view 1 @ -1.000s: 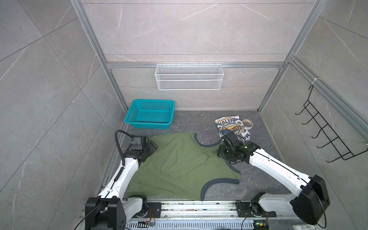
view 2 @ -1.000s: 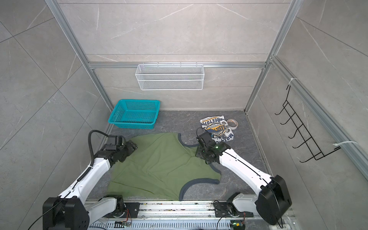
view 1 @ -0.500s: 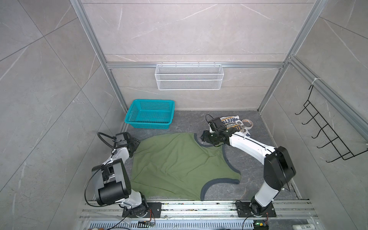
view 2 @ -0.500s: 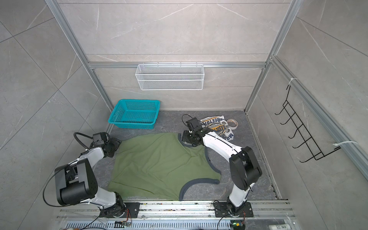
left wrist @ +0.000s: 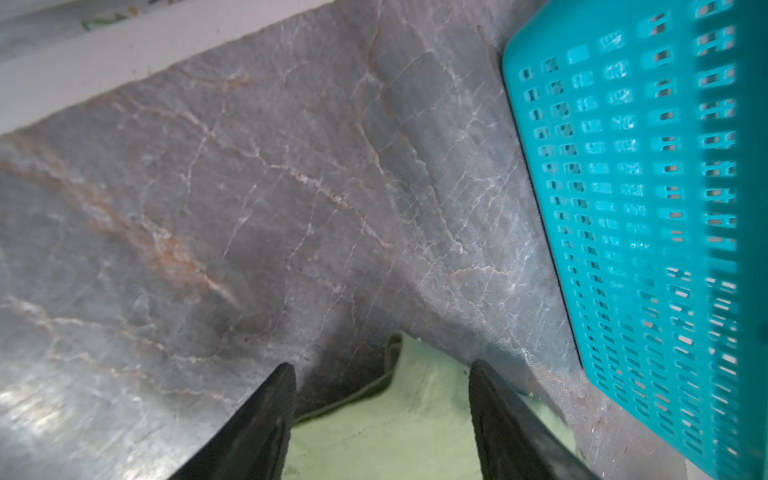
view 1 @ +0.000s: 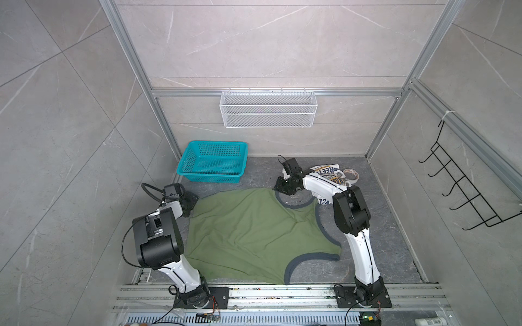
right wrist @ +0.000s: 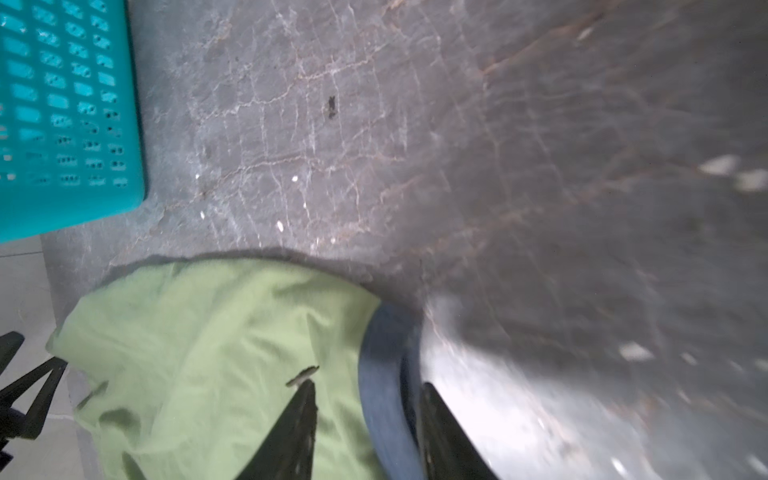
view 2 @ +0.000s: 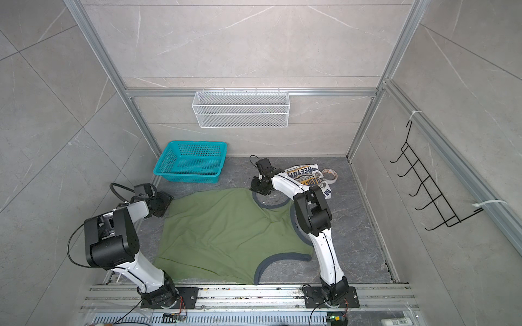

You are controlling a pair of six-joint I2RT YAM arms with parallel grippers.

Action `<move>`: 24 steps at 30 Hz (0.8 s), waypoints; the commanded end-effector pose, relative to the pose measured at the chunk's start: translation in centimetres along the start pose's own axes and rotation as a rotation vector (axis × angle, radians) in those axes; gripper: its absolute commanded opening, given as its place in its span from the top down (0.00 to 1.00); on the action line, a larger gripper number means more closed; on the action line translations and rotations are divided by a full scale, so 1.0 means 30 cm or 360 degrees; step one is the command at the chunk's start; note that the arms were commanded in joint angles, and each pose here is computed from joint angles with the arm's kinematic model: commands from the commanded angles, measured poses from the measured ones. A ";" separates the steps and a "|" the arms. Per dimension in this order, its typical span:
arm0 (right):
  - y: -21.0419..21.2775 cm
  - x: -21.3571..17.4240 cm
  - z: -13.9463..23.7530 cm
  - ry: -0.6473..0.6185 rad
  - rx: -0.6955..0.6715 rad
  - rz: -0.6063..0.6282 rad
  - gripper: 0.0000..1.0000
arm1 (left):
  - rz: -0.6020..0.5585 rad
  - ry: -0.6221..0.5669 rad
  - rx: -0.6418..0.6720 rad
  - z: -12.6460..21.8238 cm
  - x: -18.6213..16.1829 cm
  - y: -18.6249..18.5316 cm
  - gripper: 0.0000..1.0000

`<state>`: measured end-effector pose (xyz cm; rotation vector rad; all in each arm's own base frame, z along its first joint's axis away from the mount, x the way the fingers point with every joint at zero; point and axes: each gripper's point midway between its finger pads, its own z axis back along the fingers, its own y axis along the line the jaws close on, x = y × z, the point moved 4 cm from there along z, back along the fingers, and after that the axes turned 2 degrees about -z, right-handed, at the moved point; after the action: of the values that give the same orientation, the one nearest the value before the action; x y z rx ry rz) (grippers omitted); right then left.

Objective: Fold and stack the tank tops
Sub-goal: 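Grasp the far shoulder strap with the right gripper while the left grasps the far corner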

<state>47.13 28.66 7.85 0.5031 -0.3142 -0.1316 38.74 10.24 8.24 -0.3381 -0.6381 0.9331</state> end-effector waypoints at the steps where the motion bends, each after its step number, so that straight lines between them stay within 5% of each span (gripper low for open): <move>1: -0.029 -0.016 -0.050 0.0100 -0.0049 -0.0061 0.61 | -0.0036 0.0019 -0.0048 -0.020 0.016 -0.016 0.32; 12: -0.068 0.010 -0.027 0.0037 -0.0216 -0.0052 0.95 | 0.0000 0.0129 -0.0076 -0.038 -0.035 -0.005 0.49; 24: -0.111 -0.135 0.119 0.0014 -0.0148 0.0015 0.99 | 0.0003 0.0184 -0.0194 0.094 -0.215 0.048 0.75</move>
<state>42.96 25.51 6.46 0.4030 -0.2563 -0.1534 34.38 6.71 5.88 -0.4640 -0.5513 0.8969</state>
